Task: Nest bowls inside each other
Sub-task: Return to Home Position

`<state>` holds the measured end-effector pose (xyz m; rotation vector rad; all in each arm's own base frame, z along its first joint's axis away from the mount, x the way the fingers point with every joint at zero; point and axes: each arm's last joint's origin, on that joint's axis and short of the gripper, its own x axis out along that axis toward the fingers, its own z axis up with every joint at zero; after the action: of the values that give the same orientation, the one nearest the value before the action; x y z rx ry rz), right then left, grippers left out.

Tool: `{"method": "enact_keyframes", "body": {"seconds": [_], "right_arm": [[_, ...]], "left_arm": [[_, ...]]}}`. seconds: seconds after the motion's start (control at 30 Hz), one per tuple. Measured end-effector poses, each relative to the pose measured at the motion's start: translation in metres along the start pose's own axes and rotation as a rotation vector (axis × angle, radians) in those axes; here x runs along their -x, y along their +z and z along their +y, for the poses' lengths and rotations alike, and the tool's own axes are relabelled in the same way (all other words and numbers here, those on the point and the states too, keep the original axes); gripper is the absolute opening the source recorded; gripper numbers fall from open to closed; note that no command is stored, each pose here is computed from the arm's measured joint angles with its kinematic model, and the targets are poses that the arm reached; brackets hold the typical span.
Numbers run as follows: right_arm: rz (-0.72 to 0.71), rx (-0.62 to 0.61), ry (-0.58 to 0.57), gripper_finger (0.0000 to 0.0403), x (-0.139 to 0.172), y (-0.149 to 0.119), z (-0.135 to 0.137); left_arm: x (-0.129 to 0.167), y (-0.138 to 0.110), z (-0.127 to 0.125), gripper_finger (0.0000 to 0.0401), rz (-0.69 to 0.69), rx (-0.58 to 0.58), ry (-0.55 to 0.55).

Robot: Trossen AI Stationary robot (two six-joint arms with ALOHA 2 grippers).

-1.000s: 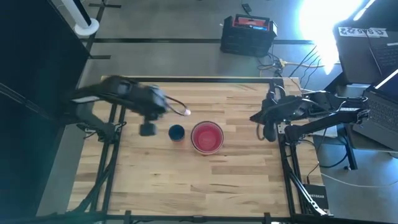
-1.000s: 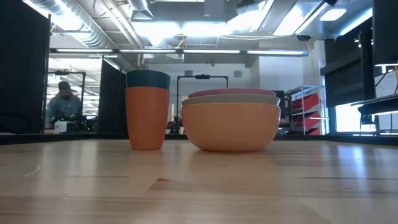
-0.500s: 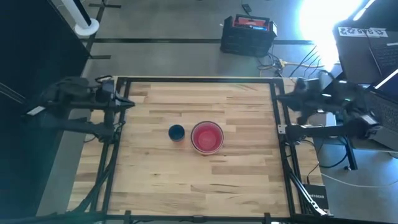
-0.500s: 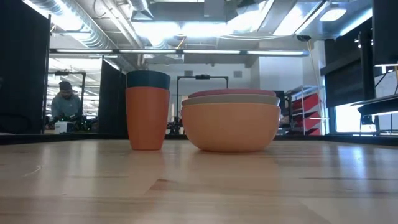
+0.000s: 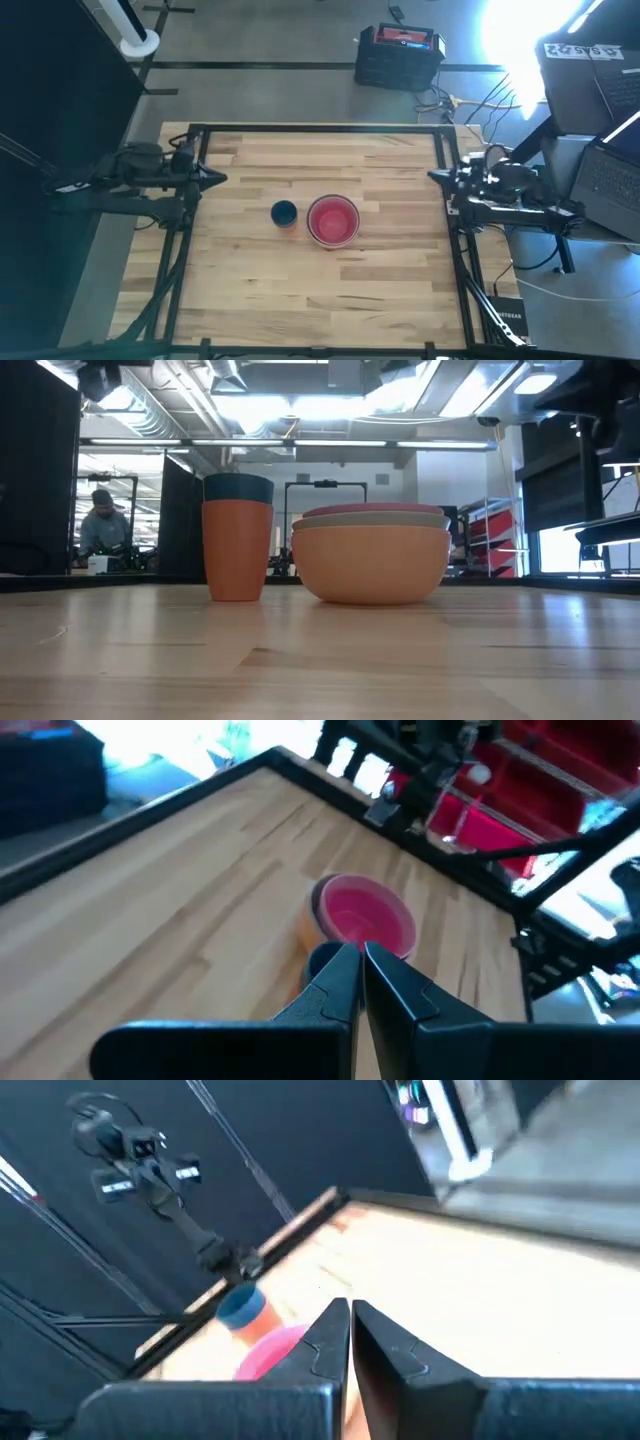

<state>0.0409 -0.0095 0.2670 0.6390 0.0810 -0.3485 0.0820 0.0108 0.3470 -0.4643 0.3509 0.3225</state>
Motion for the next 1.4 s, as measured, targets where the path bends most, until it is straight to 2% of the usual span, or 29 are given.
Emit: {"method": "enact_keyframes", "body": {"seconds": [0.07,0.1,0.13,0.2,0.27,0.67,1.03,1.23,1.4], "right_arm": [[0.020,0.005,0.062,0.0001,-0.007,-0.005,0.000],[0.021,0.044,0.129,0.0001,-0.010,-0.007,0.002],[0.017,0.095,0.205,0.0001,-0.015,-0.009,0.004],[-0.027,0.178,0.338,0.0001,-0.025,-0.015,0.006],[-0.085,0.210,0.408,0.0001,-0.034,-0.021,0.005],[-0.201,0.356,0.517,0.0001,-0.064,-0.065,-0.018],[-0.346,0.502,0.444,0.0001,-0.064,-0.063,-0.019],[-0.172,0.504,0.426,0.0001,-0.066,-0.076,-0.028],[-0.134,0.512,0.414,0.0001,-0.068,-0.079,-0.030]], "left_arm": [[0.000,-0.001,0.001,0.0000,0.011,0.034,0.005],[0.000,-0.001,0.000,0.0000,0.021,0.092,-0.016],[0.000,-0.001,-0.001,0.0000,0.028,0.099,-0.033],[-0.002,-0.001,-0.004,0.0000,0.039,0.060,-0.066],[-0.003,-0.001,-0.006,0.0000,0.051,0.021,-0.100],[-0.001,-0.002,-0.012,0.0000,0.064,-0.110,-0.193],[-0.001,-0.002,-0.012,0.0000,0.066,-0.109,-0.194],[-0.001,-0.002,-0.012,0.0000,0.068,-0.090,-0.193],[-0.001,-0.002,-0.012,0.0000,0.069,-0.078,-0.193]]}}
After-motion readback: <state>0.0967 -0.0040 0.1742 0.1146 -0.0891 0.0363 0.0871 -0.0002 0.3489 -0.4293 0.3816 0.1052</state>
